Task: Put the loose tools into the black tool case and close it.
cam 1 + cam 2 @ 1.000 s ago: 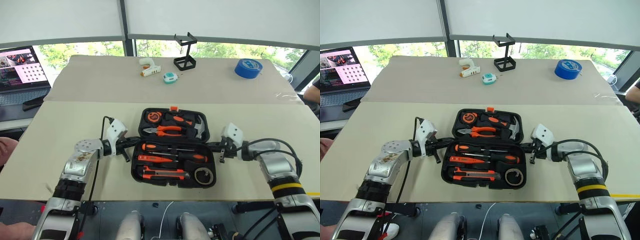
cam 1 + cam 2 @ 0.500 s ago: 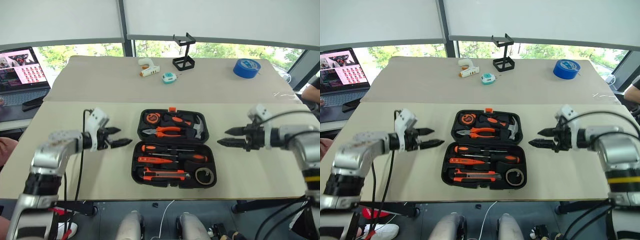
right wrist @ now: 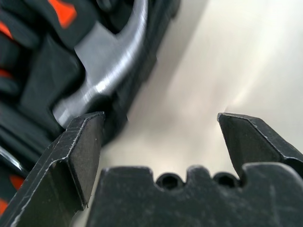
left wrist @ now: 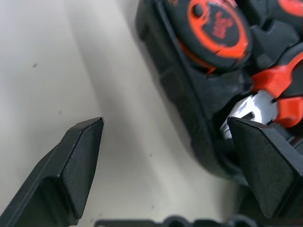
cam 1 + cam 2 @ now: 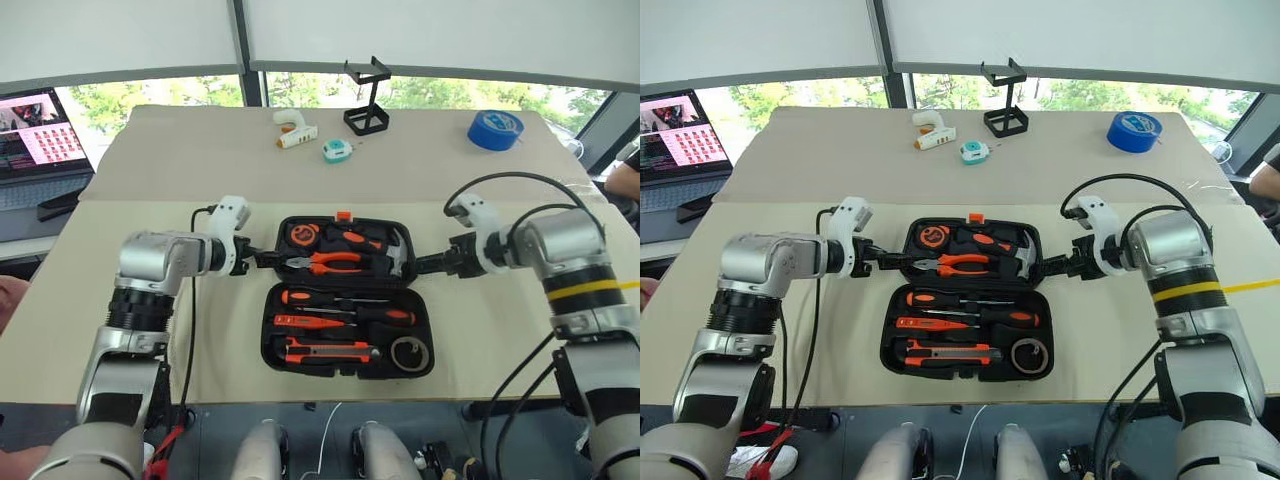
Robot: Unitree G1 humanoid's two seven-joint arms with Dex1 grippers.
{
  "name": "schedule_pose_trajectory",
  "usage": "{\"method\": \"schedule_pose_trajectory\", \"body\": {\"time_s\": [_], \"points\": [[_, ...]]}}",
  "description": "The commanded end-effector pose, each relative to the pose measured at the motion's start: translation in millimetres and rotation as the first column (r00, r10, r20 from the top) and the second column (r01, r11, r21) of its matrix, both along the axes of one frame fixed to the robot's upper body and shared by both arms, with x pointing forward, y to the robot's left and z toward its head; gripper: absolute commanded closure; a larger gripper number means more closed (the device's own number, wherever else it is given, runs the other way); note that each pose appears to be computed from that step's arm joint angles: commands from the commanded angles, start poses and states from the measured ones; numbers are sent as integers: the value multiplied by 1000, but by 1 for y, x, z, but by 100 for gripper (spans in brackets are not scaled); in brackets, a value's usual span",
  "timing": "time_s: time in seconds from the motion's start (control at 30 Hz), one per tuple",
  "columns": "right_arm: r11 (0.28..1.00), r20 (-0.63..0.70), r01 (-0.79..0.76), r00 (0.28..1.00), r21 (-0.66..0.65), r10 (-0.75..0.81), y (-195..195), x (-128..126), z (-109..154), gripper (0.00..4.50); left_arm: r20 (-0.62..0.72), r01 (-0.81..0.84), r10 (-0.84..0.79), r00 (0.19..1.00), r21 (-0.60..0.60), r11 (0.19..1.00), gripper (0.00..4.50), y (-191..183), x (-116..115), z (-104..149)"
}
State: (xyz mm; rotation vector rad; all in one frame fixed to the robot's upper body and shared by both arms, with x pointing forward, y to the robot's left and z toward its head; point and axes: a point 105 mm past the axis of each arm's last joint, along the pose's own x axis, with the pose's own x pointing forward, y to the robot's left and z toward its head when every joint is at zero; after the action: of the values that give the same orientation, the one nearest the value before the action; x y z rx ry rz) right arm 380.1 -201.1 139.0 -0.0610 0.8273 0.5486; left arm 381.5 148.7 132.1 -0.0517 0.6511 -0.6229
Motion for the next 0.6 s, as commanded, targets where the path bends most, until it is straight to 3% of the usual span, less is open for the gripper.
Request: {"method": "schedule_pose_trajectory", "body": {"time_s": [0.03,0.13,0.2,0.3,0.6], "points": [[1000,40,18,999,-25,-17,-5,6,9,6,18,10,-10,1000,15,1000,0,-1,1,6],[997,2,23,1000,-70,-23,-10,3,1,6,-6,12,-11,1000,20,1000,0,-1,-2,1],[993,-30,30,999,-112,-34,-13,1,-5,57,-14,13,-12,1000,23,1000,0,-1,-2,-2],[987,-50,44,997,-155,-52,-17,1,-12,140,-30,5,-5,1000,-16,1000,71,-5,0,-3],[990,-138,88,985,-109,-103,-10,-1,-27,439,-56,-23,18,998,-85,996,394,-14,6,-16]]}}
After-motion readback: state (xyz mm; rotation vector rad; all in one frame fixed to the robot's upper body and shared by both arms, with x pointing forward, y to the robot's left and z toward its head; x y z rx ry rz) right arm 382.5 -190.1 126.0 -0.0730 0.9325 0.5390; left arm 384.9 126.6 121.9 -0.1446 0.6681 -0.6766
